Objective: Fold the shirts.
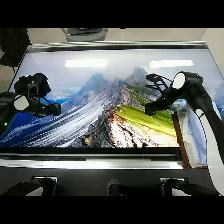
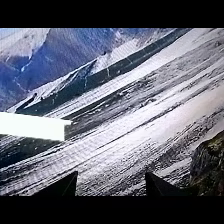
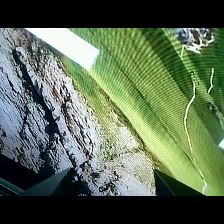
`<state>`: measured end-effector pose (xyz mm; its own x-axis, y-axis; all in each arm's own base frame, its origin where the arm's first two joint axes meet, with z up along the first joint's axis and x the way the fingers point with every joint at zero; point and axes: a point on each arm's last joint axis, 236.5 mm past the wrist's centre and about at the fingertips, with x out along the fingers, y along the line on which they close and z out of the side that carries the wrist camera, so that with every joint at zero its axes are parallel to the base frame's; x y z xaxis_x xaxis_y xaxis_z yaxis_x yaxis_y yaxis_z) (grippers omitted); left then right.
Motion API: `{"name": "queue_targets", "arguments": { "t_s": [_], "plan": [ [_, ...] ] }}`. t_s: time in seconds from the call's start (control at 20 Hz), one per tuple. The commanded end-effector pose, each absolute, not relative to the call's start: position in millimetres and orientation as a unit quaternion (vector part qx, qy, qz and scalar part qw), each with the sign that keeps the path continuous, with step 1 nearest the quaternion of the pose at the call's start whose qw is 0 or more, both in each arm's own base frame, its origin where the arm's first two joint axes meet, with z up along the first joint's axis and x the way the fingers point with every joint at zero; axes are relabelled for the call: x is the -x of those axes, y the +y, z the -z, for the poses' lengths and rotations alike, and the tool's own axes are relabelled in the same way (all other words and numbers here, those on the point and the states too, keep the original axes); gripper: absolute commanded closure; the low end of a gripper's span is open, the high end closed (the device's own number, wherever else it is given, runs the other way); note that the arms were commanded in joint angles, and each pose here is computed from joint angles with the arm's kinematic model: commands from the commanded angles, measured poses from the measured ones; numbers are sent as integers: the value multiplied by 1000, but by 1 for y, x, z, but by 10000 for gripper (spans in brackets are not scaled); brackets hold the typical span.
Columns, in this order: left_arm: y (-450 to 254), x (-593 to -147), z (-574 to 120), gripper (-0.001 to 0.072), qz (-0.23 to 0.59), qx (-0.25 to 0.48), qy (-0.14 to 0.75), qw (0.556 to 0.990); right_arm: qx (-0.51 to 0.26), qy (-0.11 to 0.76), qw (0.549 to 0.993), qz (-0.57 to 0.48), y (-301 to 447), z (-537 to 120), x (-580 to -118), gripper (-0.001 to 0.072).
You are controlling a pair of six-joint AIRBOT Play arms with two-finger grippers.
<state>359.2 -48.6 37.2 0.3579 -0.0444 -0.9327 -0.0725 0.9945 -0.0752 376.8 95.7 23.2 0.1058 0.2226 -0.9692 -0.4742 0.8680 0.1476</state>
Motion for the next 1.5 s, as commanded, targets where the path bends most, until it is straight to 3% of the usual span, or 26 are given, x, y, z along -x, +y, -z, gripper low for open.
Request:
{"name": "queue_targets", "arguments": {
  "t_s": [0.0,0.9,1.1,1.15,1.2,1.3,1.45],
  "plan": [
    [-49,-359,-37,212,-8,51,566,823,101,626,736,-237,96,-23,-377,112],
    [-49,-364,-37,212,-7,52,560,827,101,624,738,-237,96,-23,-378,112],
    [-56,-390,-43,211,3,67,516,854,101,588,770,-227,98,-27,-401,113],
    [-59,-399,-48,161,7,73,499,864,101,574,781,-224,99,-29,-409,113],
    [-61,-412,-55,-13,9,83,473,877,102,562,791,-220,99,-31,-416,113],
    [-48,-444,-73,-13,-24,153,417,896,101,539,808,-214,100,-36,-429,115],
    [24,-499,-98,-13,-93,305,362,876,101,517,824,-209,100,-41,-441,110]
  ]
}}
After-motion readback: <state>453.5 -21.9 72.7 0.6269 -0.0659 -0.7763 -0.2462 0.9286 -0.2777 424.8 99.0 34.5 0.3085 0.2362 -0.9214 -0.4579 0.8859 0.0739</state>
